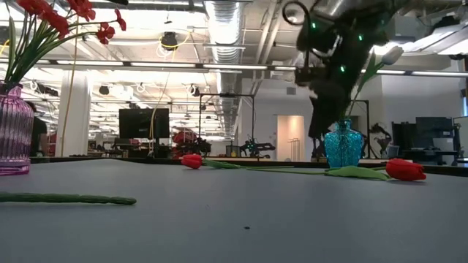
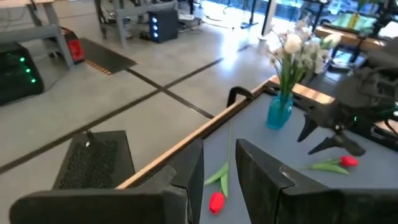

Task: Sort flowers into vase by color
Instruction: Put the right red flower into the purple vase

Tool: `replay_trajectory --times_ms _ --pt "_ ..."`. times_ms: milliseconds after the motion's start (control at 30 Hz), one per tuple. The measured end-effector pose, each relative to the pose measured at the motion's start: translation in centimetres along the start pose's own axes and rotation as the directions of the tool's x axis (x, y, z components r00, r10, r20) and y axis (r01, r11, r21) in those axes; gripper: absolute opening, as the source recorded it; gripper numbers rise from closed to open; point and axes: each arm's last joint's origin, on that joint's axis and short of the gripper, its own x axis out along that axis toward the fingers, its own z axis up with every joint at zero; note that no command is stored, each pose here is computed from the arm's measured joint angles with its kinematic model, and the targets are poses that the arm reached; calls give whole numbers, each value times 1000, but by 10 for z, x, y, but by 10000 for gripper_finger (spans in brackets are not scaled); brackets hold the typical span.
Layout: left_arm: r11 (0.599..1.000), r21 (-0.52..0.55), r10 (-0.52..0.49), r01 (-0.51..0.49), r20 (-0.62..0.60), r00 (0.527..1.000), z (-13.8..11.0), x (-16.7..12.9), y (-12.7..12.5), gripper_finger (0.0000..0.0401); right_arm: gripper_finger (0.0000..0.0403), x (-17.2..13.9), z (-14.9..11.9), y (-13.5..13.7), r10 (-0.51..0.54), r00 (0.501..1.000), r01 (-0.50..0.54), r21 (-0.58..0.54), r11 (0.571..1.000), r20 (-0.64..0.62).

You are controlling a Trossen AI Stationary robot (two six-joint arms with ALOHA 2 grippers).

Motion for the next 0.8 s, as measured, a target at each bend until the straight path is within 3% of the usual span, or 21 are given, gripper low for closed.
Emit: replay_trajectory --times_ms 267,600,800 --pt "1000 4 29 -29 -41 999 -4 0 2 83 226 21 -23 -9 6 1000 -6 53 999 0" --pt "999 -36 34 -38 -93 995 -13 6 2 102 227 35 -31 8 84 995 -85 15 996 48" --pt "999 -50 18 -23 -86 996 -13 3 2 103 221 56 -37 15 74 997 -74 -5 997 -8"
